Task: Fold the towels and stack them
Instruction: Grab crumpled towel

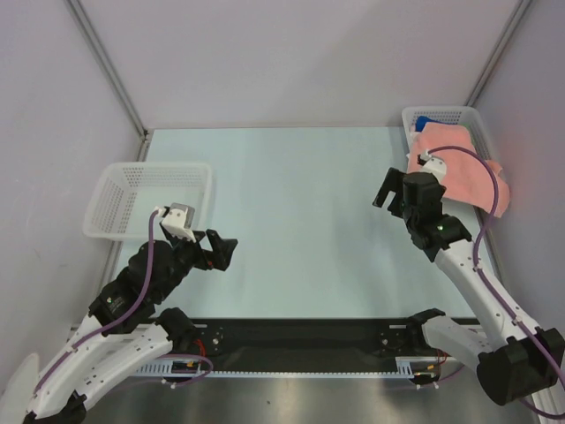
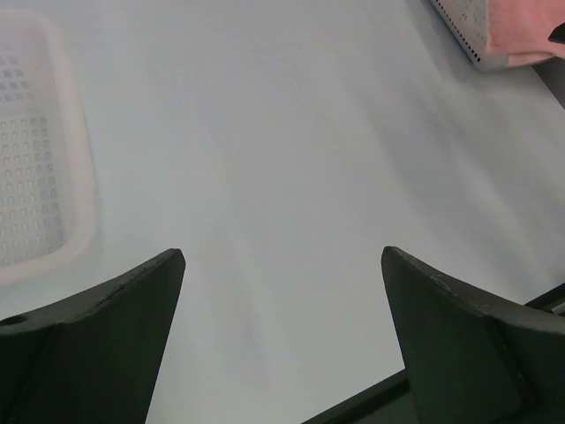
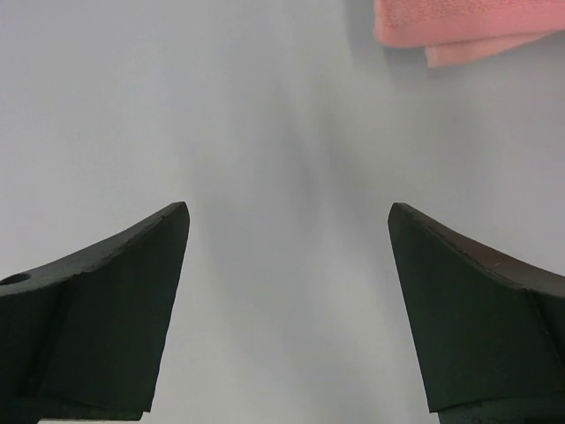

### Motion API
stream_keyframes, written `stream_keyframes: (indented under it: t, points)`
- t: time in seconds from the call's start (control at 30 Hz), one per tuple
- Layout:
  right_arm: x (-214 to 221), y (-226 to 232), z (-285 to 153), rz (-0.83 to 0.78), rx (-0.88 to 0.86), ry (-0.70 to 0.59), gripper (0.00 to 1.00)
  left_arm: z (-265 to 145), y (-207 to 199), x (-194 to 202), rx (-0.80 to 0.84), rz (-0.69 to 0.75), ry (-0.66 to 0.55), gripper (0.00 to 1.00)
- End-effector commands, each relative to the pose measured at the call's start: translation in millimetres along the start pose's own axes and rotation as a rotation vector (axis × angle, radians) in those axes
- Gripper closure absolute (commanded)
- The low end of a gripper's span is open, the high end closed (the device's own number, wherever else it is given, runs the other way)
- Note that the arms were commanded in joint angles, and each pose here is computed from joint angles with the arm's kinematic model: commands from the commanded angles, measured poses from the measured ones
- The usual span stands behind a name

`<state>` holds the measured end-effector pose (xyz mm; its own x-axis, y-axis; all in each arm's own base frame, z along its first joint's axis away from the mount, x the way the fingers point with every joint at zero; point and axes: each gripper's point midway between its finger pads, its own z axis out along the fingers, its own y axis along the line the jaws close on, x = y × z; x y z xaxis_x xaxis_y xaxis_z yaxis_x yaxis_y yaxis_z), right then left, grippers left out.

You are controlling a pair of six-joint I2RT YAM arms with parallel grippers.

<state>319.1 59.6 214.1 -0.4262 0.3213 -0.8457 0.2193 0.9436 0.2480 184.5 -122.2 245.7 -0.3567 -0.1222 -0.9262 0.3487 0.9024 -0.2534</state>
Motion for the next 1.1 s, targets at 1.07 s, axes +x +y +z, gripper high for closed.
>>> stream_keyframes:
  t: [1.07]
  points:
    - [-22,-128,139,0.236,0.471,0.045,0.28,-1,-10,-4,0.059,0.006,-0.016,0.0]
